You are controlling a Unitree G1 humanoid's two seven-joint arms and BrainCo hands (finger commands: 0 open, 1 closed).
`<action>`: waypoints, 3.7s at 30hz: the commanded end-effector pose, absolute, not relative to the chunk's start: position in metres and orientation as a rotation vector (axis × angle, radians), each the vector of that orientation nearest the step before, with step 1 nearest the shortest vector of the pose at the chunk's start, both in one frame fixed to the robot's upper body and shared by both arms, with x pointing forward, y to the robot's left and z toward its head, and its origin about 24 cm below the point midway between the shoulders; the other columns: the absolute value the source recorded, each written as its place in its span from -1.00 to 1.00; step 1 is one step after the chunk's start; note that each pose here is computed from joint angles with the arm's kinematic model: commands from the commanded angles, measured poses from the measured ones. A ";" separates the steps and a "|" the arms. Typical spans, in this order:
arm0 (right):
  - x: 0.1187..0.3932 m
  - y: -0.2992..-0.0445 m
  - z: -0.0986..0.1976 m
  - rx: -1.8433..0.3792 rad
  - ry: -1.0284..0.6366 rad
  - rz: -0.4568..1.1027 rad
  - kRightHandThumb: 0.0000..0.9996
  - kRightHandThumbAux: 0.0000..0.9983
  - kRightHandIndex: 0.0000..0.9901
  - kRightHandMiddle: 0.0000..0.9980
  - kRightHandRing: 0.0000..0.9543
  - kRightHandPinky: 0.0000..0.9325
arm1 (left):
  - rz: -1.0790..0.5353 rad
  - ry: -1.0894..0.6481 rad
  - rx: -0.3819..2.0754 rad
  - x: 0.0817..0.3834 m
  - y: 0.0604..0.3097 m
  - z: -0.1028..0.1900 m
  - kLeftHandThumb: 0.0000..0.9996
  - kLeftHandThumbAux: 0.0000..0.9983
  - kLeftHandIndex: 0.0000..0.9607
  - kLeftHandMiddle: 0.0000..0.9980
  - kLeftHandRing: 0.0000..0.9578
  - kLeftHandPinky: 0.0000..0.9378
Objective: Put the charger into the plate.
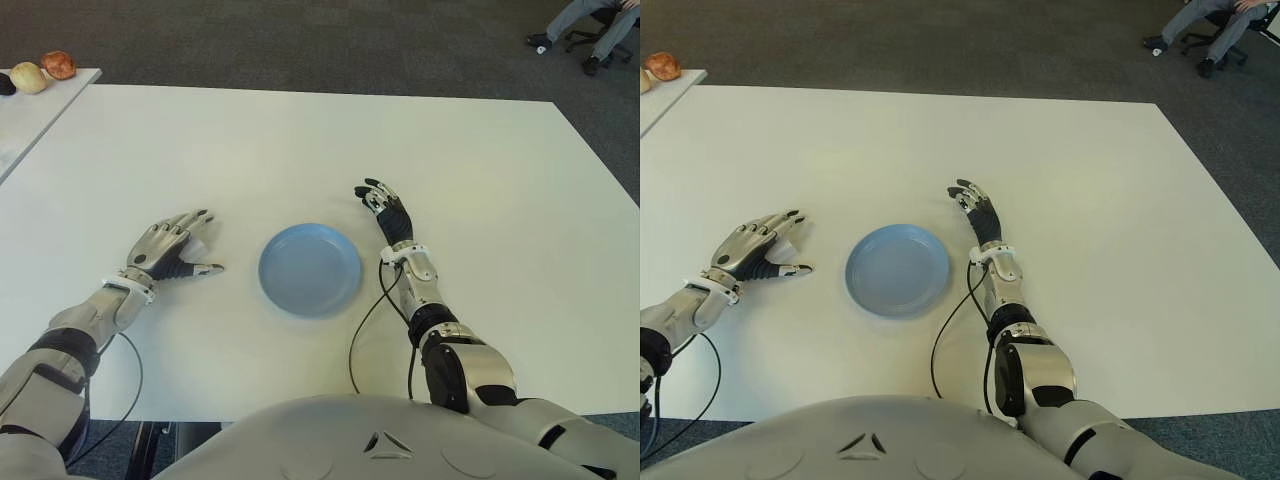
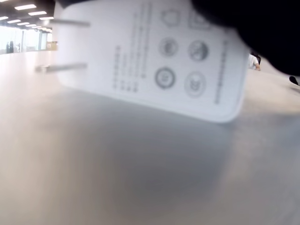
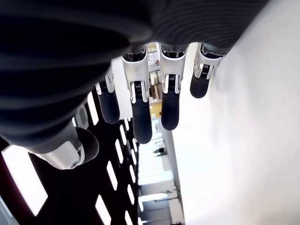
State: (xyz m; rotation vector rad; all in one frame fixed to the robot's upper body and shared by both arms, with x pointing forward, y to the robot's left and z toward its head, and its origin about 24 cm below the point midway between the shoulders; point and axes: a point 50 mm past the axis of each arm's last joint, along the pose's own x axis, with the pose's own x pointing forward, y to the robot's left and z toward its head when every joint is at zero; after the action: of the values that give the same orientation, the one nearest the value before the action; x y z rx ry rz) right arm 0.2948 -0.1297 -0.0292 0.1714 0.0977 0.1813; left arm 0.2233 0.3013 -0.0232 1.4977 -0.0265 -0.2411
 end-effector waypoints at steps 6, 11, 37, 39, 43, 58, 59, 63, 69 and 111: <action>0.268 -0.137 -0.064 0.190 0.287 0.138 -1.00 0.13 -0.61 -0.34 -0.51 -0.79 | -0.159 0.135 1.569 0.206 0.313 -0.042 0.19 -0.21 -0.88 -0.74 -0.54 -0.14; 0.268 -0.136 -0.065 0.192 0.286 0.139 -1.00 0.13 -0.61 -0.34 -0.51 -0.79 | -0.110 0.132 1.580 0.205 0.315 -0.040 0.19 -0.21 -0.87 -0.71 -0.52 -0.15; 0.268 -0.136 -0.064 0.196 0.283 0.148 -1.00 0.14 -0.58 -0.33 -0.49 -0.73 | -0.030 0.171 1.686 0.198 0.318 -0.032 -0.37 -0.38 -1.00 -1.00 -1.00 -0.98; 0.268 -0.135 -0.064 0.196 0.283 0.149 -1.00 0.14 -0.58 -0.34 -0.49 -0.75 | -0.031 0.183 1.690 0.198 0.318 -0.031 -0.39 -0.39 -1.00 -1.00 -1.00 -0.99; 0.268 -0.135 -0.064 0.194 0.283 0.150 -1.00 0.14 -0.57 -0.34 -0.50 -0.77 | -0.021 0.198 1.689 0.196 0.318 -0.029 -0.39 -0.39 -1.00 -1.00 -1.00 -1.00; 0.268 -0.135 -0.064 0.188 0.281 0.158 -1.00 0.14 -0.56 -0.34 -0.52 -0.79 | 0.053 0.253 1.648 0.186 0.314 -0.027 -0.28 -0.22 -1.00 -0.93 -0.74 -0.41; 0.268 -0.135 -0.064 0.188 0.281 0.158 -1.00 0.15 -0.56 -0.34 -0.51 -0.79 | 0.060 0.257 1.654 0.186 0.314 -0.027 -0.28 -0.21 -0.99 -0.90 -0.70 -0.39; 0.268 -0.135 -0.064 0.191 0.282 0.159 -1.00 0.15 -0.55 -0.33 -0.50 -0.77 | 0.072 0.269 1.665 0.184 0.313 -0.028 -0.27 -0.19 -0.97 -0.80 -0.60 -0.33; 0.268 -0.134 -0.064 0.199 0.282 0.161 -1.00 0.16 -0.54 -0.33 -0.48 -0.73 | 0.064 0.305 1.661 0.181 0.312 -0.027 -0.26 -0.18 -0.95 -0.69 -0.50 -0.29; 0.267 -0.133 -0.063 0.201 0.273 0.166 -1.00 0.15 -0.52 -0.34 -0.51 -0.81 | -0.025 0.379 1.564 0.182 0.314 -0.019 -0.36 -0.17 -0.84 -0.47 -0.30 -0.15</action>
State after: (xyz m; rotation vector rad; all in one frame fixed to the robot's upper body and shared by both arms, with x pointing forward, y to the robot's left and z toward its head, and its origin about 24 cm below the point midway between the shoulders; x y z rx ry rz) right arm 0.2950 -0.1307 -0.0288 0.1701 0.0955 0.1920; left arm 0.1949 0.3105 -0.0066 1.5650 0.2878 0.0461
